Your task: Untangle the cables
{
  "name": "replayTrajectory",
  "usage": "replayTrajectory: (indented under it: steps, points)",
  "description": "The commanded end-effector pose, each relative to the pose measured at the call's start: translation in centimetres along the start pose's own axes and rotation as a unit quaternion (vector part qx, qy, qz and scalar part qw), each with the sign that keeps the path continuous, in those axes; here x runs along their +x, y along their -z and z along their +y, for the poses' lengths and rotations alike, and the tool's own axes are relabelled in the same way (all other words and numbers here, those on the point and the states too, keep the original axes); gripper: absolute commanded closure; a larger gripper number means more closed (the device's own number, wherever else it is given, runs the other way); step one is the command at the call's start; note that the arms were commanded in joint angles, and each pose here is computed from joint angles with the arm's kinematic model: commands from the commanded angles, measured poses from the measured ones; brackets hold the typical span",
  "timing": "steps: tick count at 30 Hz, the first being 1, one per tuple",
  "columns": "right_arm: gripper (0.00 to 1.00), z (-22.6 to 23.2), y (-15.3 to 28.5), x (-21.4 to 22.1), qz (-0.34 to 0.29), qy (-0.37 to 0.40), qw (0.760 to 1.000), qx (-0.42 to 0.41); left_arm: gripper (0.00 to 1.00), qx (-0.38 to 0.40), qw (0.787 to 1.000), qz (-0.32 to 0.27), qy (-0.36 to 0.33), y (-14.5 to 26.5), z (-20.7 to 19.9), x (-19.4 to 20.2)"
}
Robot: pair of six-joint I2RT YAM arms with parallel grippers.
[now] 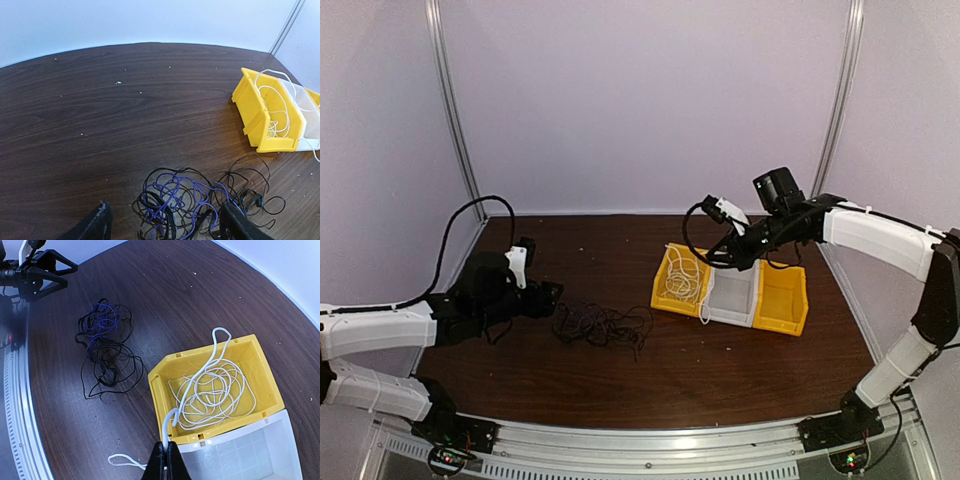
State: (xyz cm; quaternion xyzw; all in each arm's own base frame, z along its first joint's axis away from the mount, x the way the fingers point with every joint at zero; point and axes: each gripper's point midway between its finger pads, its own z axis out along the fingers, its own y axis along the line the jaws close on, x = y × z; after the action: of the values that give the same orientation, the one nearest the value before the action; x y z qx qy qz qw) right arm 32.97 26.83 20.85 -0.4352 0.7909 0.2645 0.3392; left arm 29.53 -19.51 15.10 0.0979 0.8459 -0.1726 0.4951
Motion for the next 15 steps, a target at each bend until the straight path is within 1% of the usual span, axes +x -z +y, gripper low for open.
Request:
replayTrajectory:
  steps: [1,5,10,15]
  points:
    - [1.0,0.4,-1.3,-1.3,-0.002,0.002,0.999,-0.034,0.25,0.011,1.0,-0.015,0.006,0.0,-0.5,-0.8]
    - [1.0,-0.6,-2.4,-1.6,-0.007,0.002,1.0,-0.025,0.25,0.011,1.0,-0.019,0.011,0.2,-0.4,-0.7]
    - [1.0,-2.6,-4.3,-3.6,-0.027,0.013,0.999,-0.011,0.25,0.011,1.0,-0.014,0.013,-0.1,-0.4,-0.5]
    - [1.0,-5.3,-5.6,-5.9,-0.042,0.029,0.998,0.028,0.25,0.01,1.0,-0.015,0.008,-0.1,-0.6,-1.1]
